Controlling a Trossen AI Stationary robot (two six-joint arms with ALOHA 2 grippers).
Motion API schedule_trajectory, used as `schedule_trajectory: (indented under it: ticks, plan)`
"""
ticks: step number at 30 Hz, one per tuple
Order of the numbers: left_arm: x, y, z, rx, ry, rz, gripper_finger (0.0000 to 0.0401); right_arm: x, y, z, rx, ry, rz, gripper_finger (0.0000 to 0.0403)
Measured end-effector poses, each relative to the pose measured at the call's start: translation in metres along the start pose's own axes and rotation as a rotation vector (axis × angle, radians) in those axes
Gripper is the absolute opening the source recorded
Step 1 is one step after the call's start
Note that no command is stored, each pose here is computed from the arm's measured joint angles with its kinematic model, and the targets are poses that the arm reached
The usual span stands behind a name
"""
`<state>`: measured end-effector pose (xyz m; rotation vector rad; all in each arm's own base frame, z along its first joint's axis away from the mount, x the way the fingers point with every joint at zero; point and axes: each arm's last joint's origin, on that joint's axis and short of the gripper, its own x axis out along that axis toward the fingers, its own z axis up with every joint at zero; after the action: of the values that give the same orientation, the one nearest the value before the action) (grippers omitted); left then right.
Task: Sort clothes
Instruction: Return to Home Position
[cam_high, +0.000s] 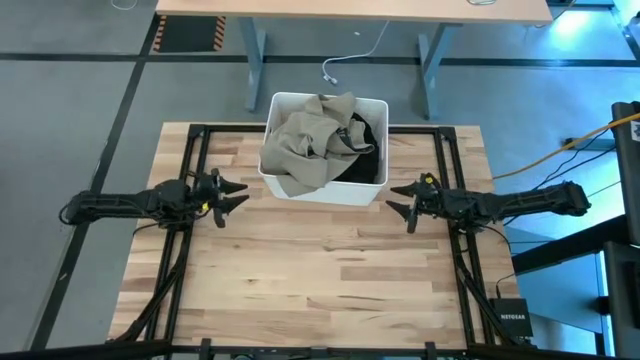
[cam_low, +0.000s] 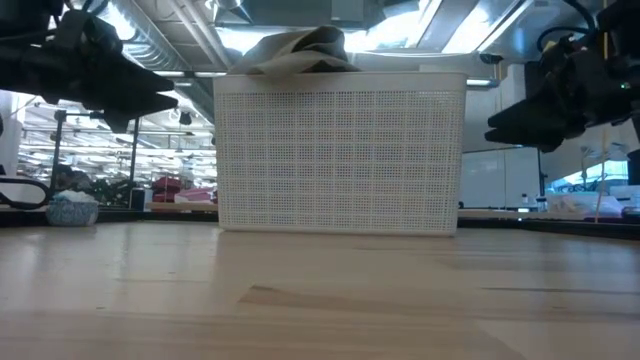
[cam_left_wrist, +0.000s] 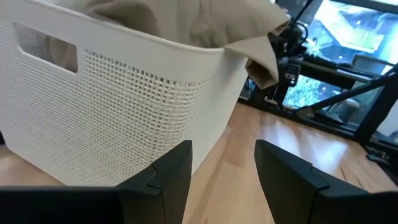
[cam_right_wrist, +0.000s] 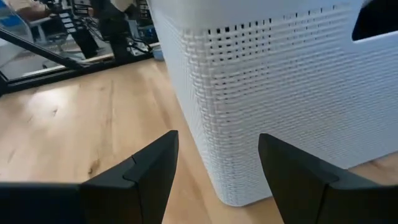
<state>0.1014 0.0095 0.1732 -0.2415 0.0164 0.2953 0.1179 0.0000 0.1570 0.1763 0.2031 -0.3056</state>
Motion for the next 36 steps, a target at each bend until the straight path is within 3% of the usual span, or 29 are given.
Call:
schedule_trajectory:
  ticks: [13,20,24,30,36]
  plan:
    - [-0.008,0.002,0.001,-0.009,-0.024,0.000,0.0170,-0.015,0.000,0.010,0.008,-0.105,0.145,0.0241]
    - [-0.008,0.002,0.001,-0.071,-0.024,0.002,0.0170,-0.027,-0.003,0.010,-0.003,-0.148,0.195,0.0241]
    - [-0.007,0.002,0.000,0.045,-0.014,0.004,0.0170,-0.026,-0.002,0.010,-0.019,-0.163,0.212,0.0241]
    - [-0.007,0.002,-0.001,0.127,-0.001,0.008,0.0170,-0.022,-0.002,0.007,-0.033,-0.229,0.218,0.0241]
    - [-0.007,0.002,-0.001,0.149,-0.003,0.008,0.0170,-0.022,-0.001,0.007,-0.054,-0.225,0.221,0.0241]
